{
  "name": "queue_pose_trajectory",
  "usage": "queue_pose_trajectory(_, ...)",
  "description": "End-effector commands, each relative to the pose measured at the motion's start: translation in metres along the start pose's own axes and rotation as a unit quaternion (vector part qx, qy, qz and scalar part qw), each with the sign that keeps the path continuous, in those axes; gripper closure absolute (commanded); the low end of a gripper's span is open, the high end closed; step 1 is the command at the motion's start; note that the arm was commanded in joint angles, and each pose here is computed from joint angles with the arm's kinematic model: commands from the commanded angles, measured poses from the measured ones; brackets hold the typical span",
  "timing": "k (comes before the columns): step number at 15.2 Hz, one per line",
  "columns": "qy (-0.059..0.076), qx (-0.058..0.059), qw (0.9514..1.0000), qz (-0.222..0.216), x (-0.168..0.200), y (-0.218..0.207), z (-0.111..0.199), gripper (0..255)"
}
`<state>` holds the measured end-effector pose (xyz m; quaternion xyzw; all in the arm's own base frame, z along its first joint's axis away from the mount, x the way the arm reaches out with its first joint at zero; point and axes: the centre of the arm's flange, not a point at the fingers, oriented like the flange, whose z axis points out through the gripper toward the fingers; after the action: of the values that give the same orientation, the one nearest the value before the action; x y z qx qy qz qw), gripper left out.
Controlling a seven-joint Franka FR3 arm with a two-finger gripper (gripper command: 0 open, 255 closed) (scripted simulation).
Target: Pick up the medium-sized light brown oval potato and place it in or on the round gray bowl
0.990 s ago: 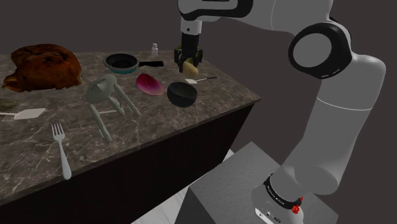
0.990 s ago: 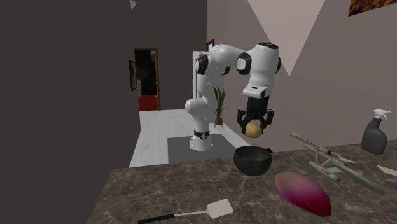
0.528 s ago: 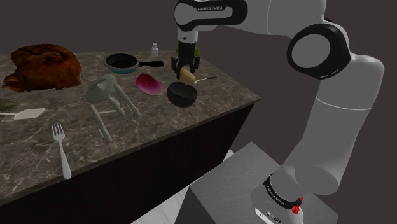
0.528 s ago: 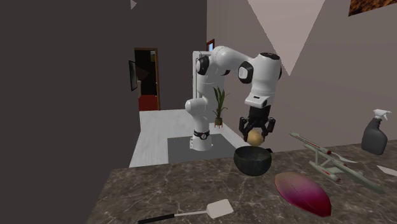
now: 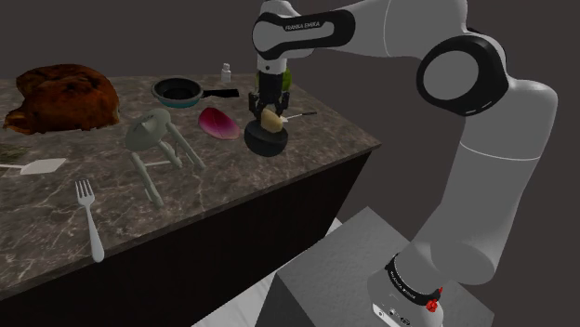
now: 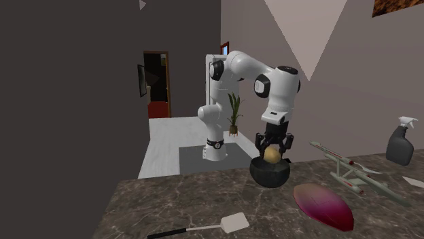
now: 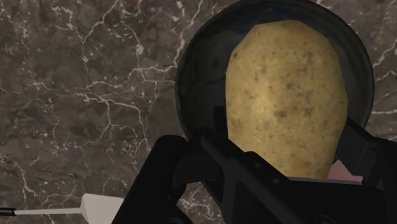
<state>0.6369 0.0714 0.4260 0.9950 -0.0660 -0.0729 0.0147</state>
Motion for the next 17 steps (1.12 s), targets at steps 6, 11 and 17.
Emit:
queue_pose_trajectory(6, 0.0, 0.0, 1.0, 0.0, 0.0, 0.0, 0.001, 0)
queue_pose_trajectory(11, 0.0, 0.0, 1.0, 0.0, 0.0, 0.0, 0.001, 0)
queue_pose_trajectory(17, 0.0, 0.0, 1.0, 0.0, 0.0, 0.0, -0.049, 0)
